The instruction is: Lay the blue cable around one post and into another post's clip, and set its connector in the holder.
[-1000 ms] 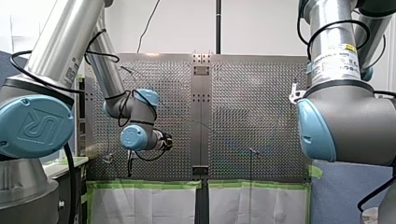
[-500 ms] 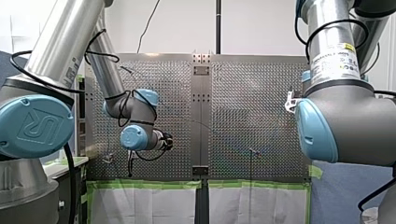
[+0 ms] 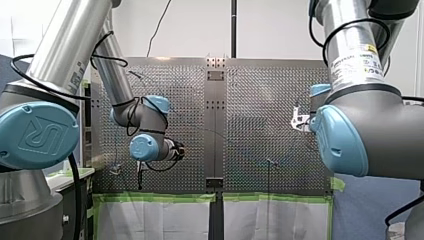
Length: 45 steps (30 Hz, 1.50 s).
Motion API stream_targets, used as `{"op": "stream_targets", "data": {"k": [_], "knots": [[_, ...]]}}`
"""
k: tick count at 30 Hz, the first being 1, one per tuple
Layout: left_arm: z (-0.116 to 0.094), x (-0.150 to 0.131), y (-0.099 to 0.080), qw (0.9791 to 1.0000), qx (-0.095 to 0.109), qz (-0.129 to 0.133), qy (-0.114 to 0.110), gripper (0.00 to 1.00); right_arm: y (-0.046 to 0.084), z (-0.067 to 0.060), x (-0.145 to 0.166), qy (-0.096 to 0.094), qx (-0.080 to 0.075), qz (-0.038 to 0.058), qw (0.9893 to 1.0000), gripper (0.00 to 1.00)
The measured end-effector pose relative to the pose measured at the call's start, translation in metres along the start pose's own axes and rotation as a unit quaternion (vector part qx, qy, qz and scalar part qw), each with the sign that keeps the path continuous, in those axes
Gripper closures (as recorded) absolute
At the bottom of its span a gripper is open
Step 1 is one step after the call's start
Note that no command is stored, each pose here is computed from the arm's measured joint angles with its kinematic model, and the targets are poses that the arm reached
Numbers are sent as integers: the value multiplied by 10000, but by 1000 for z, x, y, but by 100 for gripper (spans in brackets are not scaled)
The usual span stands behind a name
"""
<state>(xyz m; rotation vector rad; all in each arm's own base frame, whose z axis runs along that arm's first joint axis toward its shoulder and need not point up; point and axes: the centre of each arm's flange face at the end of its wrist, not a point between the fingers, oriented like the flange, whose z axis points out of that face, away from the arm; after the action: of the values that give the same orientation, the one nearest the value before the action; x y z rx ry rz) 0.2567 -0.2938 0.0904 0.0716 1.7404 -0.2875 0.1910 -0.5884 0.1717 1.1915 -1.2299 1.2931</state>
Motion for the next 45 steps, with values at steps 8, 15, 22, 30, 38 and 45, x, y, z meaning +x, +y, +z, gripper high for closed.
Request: {"op": "stream_targets", "data": {"k": [8,15,22,30,38,45], "knots": [[0,-2,6,9995,-299,-6,-73,0,-32,-27,-16,-204,-9,-46,9998,0],[1,-3,13,9982,-581,-9,-136,0,-60,-41,-18,-219,36,-69,9997,0],[0,-5,18,9961,-856,-56,-211,0,-94,-56,-20,-244,336,-69,9991,0],[1,-5,19,9953,-907,-218,-262,0,-127,-74,-22,-251,592,-30,9979,0],[1,-5,19,9950,-922,-259,-271,0,-156,-94,-23,-242,639,-4,9977,0],[1,-5,19,9950,-922,-269,-279,0,-179,-116,-27,-244,674,-22,9974,0]]}}
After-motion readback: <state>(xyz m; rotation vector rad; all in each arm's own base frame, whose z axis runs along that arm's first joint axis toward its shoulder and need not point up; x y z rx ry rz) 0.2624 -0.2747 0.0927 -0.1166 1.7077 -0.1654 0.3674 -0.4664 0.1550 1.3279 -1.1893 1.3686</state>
